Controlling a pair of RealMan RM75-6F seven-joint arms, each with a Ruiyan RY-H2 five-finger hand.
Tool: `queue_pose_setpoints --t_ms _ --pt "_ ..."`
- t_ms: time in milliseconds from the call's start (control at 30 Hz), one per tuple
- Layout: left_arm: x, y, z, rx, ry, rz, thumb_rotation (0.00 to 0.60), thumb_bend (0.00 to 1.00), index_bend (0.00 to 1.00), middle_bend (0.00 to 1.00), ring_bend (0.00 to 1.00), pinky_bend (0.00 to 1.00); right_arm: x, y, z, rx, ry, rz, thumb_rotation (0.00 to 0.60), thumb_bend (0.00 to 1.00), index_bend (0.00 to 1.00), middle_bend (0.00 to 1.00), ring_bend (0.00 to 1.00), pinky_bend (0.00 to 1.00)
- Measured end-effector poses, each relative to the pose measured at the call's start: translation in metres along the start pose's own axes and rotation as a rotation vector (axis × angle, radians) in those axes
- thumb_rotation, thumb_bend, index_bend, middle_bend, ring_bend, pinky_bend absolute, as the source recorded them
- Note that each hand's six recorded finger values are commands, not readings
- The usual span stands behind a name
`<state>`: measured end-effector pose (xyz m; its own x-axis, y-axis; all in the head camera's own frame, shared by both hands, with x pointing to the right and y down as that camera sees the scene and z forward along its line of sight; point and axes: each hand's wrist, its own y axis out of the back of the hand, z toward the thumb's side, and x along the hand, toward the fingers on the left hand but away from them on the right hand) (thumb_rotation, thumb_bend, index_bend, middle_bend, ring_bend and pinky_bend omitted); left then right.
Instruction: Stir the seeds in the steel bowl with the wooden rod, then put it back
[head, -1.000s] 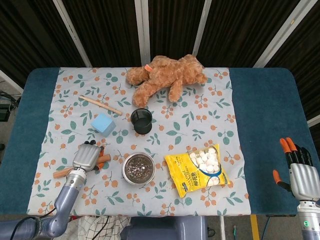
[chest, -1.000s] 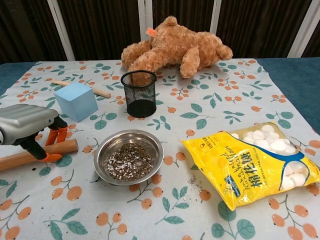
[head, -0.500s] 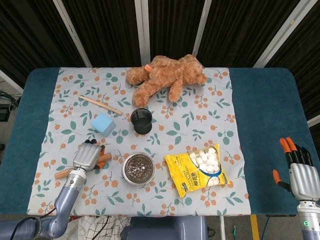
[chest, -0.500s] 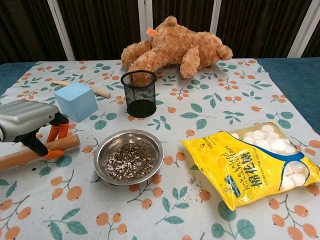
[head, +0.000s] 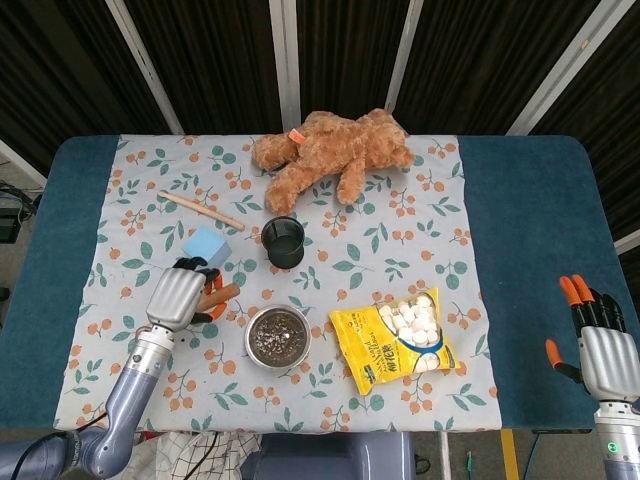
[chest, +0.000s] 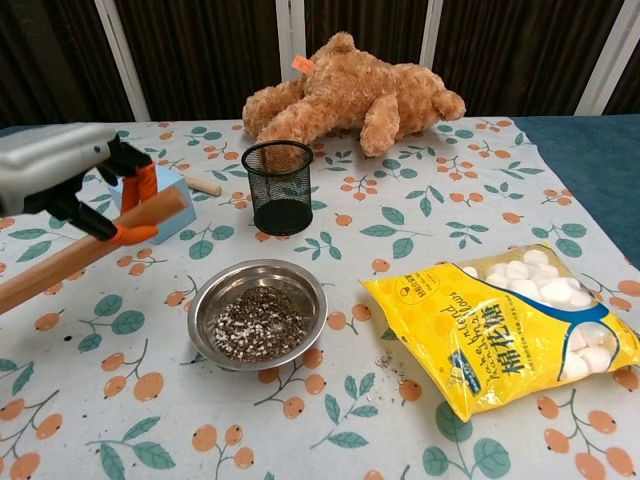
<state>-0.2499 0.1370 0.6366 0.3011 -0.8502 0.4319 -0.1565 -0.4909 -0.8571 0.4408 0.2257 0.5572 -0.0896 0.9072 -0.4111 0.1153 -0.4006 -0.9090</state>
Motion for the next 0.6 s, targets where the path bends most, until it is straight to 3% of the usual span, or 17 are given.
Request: queue_pose_setpoints --t_ms 300,600 --pt "0.003 0.043 0.041 -0.338 -0.167 0.213 0.600 0.77 0.61 0.69 0.27 0.25 0.000 0.000 0.000 -0.002 0.000 -0.002 0.600 0.42 0.00 0.00 0.00 0.00" --pt "0.000 0.046 0.074 -0.619 -0.338 0.322 0.600 0.77 0.61 0.69 0.27 0.22 0.000 0.000 -0.001 -0.003 -0.001 -0.003 0.600 0.42 0.00 0.00 0.00 0.00"
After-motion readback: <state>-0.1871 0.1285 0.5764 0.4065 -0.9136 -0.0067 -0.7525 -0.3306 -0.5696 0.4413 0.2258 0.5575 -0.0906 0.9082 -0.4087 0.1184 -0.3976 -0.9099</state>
